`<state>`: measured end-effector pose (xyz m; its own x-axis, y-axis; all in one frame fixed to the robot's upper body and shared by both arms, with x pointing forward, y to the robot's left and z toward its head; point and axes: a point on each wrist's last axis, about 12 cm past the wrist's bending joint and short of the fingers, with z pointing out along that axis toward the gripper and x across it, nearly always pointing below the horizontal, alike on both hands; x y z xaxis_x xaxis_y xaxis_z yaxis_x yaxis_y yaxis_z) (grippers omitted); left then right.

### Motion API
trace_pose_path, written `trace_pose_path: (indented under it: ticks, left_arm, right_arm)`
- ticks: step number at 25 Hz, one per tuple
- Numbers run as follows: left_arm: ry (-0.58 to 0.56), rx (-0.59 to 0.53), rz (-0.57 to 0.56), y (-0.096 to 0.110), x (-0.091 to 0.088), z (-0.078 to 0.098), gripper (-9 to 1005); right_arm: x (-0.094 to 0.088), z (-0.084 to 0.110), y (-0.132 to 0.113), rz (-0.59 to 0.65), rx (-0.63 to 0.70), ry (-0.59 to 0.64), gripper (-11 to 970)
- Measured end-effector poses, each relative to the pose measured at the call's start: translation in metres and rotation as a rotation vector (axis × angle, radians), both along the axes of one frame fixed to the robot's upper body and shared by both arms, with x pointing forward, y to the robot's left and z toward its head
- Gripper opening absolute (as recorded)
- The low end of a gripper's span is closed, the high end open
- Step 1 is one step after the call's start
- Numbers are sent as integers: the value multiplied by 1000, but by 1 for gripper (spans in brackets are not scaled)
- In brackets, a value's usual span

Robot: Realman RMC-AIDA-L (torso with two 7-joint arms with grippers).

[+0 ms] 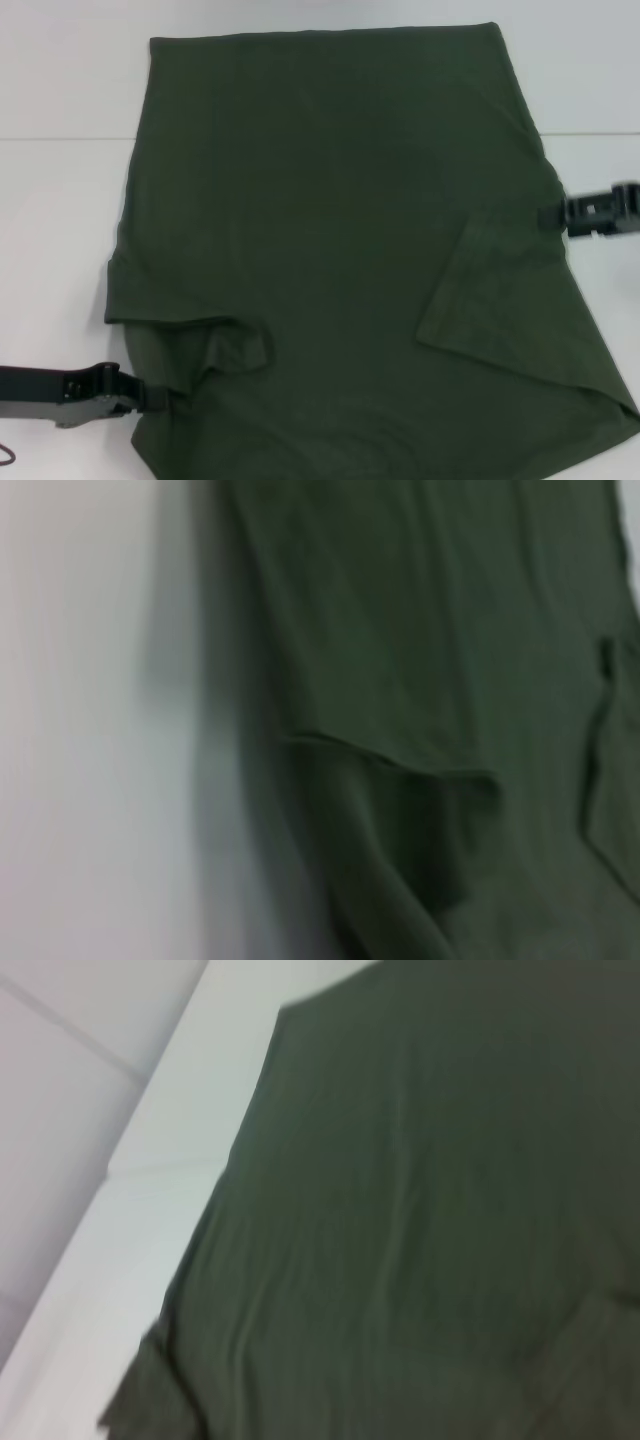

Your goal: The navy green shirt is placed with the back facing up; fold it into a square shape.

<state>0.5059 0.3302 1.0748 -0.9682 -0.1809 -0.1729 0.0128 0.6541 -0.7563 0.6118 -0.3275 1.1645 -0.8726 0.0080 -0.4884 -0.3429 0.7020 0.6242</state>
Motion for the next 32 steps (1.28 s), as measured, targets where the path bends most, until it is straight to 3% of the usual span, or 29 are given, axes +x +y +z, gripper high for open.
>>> trace_pose_path:
  ticks: [4,12,22,32]
  left_arm:
    - [-56,-64,-28,0,0,9,27]
    - [-92,-53,-8,3,10,15,27]
    - [-108,-46,2,2,17,18,27]
    - [-107,-46,11,3,18,19,26]
  right_arm:
    - [-14,-8,-13,34,-71,66,767]
    - [-40,-22,-39,49,-221,175,766]
    - [-50,-43,-30,124,-270,194,766]
    - [-56,-53,-25,146,-277,210,762]
